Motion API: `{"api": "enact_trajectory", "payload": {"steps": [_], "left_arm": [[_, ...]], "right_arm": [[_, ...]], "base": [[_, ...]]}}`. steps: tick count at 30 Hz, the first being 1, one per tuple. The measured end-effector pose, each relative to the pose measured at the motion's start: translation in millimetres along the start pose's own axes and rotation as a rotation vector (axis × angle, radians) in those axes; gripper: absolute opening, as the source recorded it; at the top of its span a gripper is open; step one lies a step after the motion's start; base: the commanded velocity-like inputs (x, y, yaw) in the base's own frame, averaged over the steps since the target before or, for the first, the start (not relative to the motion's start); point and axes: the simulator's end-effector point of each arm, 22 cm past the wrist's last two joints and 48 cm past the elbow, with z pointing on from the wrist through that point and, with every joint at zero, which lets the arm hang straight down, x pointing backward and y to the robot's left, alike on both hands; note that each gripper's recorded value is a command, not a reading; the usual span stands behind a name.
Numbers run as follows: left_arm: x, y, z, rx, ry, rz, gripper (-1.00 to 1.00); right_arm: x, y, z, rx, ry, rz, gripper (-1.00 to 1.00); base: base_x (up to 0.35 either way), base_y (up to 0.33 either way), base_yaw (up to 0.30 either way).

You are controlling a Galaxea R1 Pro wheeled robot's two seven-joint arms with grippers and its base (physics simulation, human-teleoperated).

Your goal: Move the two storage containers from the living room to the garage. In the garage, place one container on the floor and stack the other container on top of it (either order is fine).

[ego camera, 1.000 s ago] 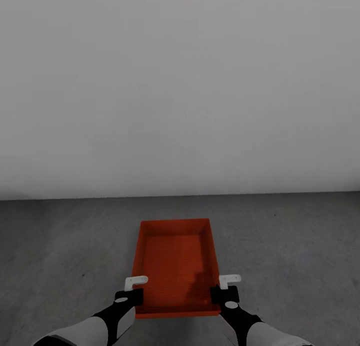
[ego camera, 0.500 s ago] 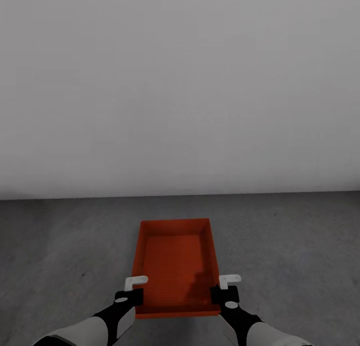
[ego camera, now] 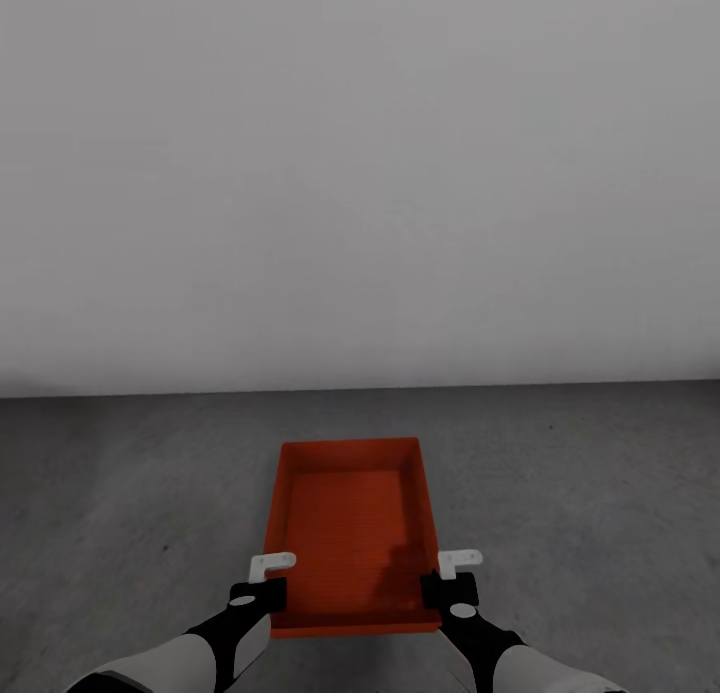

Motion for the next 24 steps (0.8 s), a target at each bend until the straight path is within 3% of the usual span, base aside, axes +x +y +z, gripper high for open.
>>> {"api": "enact_trajectory", "payload": {"steps": [8,24], "left_arm": [[0.1,0.0,0.0,0.000,0.000,0.001,-1.00],[21.2,-1.3,26.8,0.000,0.001,0.001,-1.00]], "right_arm": [[0.3,0.0,0.0,0.000,0.001,0.001,-1.00],[24.6,4.2,23.5,0.000,0.001,0.001,-1.00]], "base": [[0.000,0.000,0.000],[0.000,0.000,0.000]]}}
